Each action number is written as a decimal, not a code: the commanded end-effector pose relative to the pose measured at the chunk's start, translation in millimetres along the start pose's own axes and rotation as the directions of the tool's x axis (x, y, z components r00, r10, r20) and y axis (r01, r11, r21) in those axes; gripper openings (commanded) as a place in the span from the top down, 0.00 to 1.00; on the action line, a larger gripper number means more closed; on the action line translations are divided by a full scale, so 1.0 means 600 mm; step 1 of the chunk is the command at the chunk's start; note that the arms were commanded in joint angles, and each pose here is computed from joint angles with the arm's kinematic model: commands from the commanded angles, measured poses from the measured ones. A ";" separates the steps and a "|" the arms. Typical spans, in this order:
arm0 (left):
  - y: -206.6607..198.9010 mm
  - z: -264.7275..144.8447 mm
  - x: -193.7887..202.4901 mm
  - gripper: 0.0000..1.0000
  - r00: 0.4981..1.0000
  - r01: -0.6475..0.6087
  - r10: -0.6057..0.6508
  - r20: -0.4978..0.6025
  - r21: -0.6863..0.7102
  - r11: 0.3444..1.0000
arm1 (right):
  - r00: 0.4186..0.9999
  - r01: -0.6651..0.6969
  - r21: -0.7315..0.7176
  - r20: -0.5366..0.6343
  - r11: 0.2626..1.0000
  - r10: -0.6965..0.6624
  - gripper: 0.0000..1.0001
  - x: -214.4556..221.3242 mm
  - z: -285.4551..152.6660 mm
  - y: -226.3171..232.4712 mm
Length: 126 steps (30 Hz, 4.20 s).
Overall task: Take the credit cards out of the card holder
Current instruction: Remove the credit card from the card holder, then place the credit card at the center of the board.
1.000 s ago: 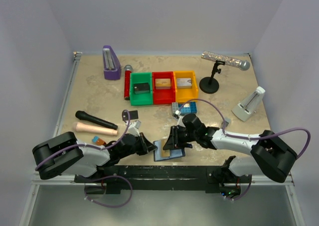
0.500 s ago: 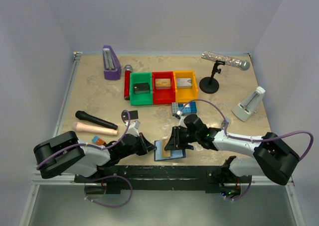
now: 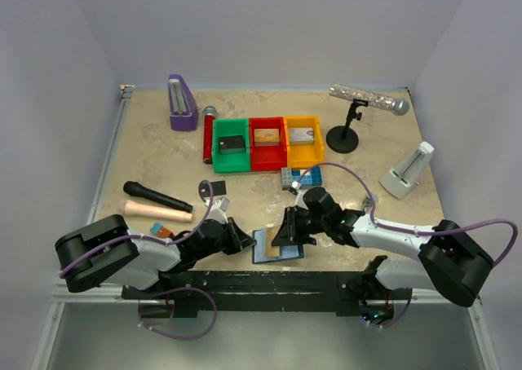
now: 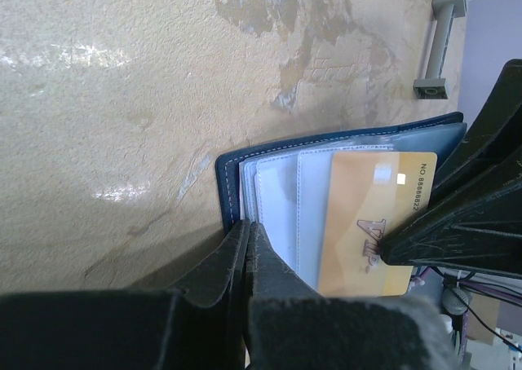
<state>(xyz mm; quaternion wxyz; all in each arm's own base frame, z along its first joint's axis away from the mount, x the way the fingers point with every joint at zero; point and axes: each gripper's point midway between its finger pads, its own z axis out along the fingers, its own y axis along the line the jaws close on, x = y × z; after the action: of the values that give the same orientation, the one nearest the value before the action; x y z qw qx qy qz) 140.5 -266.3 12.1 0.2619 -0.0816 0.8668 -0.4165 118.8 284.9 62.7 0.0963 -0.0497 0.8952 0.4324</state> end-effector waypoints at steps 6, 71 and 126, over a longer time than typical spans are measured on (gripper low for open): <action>0.123 -0.030 0.037 1.00 0.996 -0.066 0.052 -0.065 -0.226 0.972 | 0.999 0.034 -0.016 0.042 0.999 -0.033 0.89 -0.014 -0.008 0.010; -0.331 -0.237 -0.010 0.46 0.851 -0.416 0.515 0.104 0.732 0.539 | 0.720 0.557 -0.433 -0.174 0.709 -0.672 1.00 0.128 -0.190 0.181; -0.087 -0.140 -0.138 1.00 0.948 -0.156 0.120 0.295 0.104 0.982 | 0.826 0.462 0.133 0.296 0.877 -0.480 0.35 -0.036 -0.263 0.140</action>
<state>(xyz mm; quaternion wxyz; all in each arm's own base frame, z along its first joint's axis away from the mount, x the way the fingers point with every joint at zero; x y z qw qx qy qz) 124.1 -253.0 157.4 0.3835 0.0744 0.7576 -0.5230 89.5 229.5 219.3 0.2931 -0.2521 0.8364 0.3887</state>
